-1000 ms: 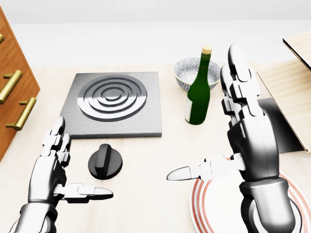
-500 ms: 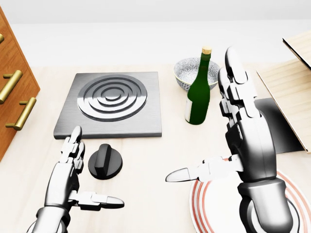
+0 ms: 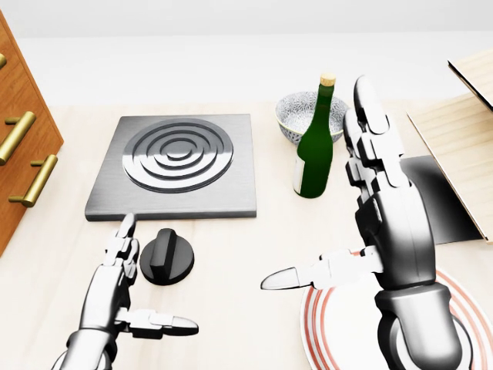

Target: Turn on the stove.

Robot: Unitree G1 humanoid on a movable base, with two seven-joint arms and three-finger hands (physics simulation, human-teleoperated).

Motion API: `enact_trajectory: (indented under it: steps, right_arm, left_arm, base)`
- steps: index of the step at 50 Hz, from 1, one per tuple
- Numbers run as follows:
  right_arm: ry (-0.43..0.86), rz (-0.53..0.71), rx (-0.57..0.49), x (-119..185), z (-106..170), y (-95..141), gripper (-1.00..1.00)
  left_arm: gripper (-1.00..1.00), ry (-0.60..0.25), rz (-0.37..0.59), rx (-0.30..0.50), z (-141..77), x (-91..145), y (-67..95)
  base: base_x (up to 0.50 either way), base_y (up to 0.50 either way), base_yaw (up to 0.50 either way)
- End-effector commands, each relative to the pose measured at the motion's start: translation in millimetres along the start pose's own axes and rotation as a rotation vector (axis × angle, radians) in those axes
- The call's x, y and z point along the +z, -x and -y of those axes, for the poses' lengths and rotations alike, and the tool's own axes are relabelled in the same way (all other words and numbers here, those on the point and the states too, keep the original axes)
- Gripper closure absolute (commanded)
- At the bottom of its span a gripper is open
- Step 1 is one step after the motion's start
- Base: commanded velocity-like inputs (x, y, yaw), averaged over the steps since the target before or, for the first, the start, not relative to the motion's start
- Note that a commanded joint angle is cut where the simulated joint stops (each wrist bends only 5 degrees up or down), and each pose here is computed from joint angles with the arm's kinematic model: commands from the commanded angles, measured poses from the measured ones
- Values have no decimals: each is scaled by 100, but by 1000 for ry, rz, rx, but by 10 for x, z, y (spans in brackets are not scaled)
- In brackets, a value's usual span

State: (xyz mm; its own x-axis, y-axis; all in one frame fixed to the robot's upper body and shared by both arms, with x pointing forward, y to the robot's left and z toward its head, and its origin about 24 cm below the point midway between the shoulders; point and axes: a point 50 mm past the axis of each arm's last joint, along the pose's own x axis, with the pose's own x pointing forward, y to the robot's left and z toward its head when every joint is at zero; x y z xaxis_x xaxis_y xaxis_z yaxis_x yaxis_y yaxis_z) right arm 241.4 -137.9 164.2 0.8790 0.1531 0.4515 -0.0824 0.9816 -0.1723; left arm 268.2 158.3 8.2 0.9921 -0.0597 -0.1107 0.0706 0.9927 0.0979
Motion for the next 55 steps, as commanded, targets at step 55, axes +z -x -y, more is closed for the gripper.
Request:
enact_trajectory:
  steps: [55]
  right_arm:
    - [-2,13,3,29,-5,-4,-100]
  left_arm:
    - [-100,-26,-95,-153,441,-232,105]
  base:
    - [0,0,0]
